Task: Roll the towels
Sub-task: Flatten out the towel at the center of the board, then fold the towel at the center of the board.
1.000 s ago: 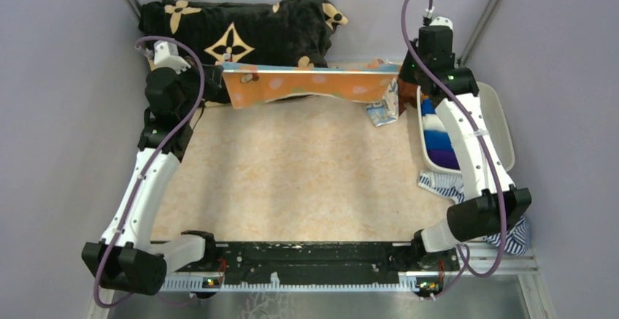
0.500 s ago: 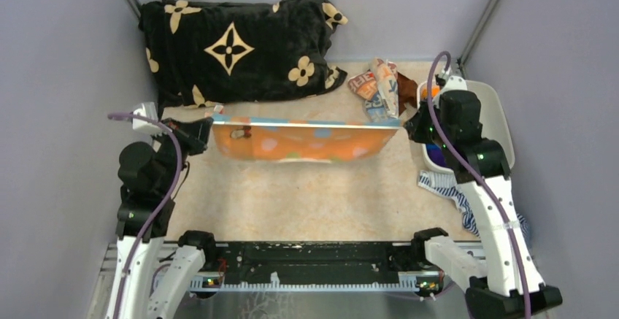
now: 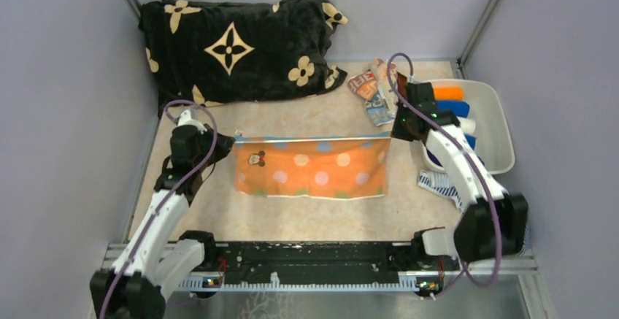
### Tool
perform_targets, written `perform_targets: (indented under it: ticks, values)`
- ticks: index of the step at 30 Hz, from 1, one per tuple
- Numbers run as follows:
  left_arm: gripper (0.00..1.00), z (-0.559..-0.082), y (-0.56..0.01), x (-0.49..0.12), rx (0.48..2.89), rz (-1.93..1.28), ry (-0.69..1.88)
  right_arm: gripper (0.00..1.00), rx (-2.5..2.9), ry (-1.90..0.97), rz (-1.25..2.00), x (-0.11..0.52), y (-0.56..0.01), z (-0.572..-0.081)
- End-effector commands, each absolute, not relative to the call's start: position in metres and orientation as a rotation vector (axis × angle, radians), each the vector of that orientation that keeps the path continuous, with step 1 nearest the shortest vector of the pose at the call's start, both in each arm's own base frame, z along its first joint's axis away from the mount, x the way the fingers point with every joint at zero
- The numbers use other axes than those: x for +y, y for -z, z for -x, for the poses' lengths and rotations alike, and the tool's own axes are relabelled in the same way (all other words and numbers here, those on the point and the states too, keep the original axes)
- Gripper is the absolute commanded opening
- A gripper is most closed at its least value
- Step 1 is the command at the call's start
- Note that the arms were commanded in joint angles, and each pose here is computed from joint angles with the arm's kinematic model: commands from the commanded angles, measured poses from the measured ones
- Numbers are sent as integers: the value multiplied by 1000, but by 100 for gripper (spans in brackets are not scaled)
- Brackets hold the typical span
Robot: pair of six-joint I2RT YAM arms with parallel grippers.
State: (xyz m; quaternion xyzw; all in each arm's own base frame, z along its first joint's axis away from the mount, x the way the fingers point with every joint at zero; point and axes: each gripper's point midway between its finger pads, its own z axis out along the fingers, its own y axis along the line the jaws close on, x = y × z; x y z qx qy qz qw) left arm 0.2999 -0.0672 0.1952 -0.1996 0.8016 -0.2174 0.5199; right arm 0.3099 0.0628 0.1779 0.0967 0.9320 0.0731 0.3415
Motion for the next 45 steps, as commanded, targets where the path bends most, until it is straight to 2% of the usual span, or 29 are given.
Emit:
perform_targets:
  ticks: [1, 7, 12, 31, 45]
  values:
    - [0, -346, -180, -60, 1864, 553, 500, 0, 2382, -56, -308, 49, -149, -378]
    - [0, -405, -151, -69, 1948, 574, 497, 0, 2417, -14, -291, 49, -115, -440]
    - [0, -423, -138, -73, 1996, 572, 508, 0, 2453, -32, -283, 50, -106, -450]
    - [0, -320, -101, -57, 2064, 699, 483, 0, 2565, -204, -367, 59, -78, -317]
    - [0, -270, -44, -63, 2152, 809, 538, 0, 2596, -195, -505, 52, -30, -269]
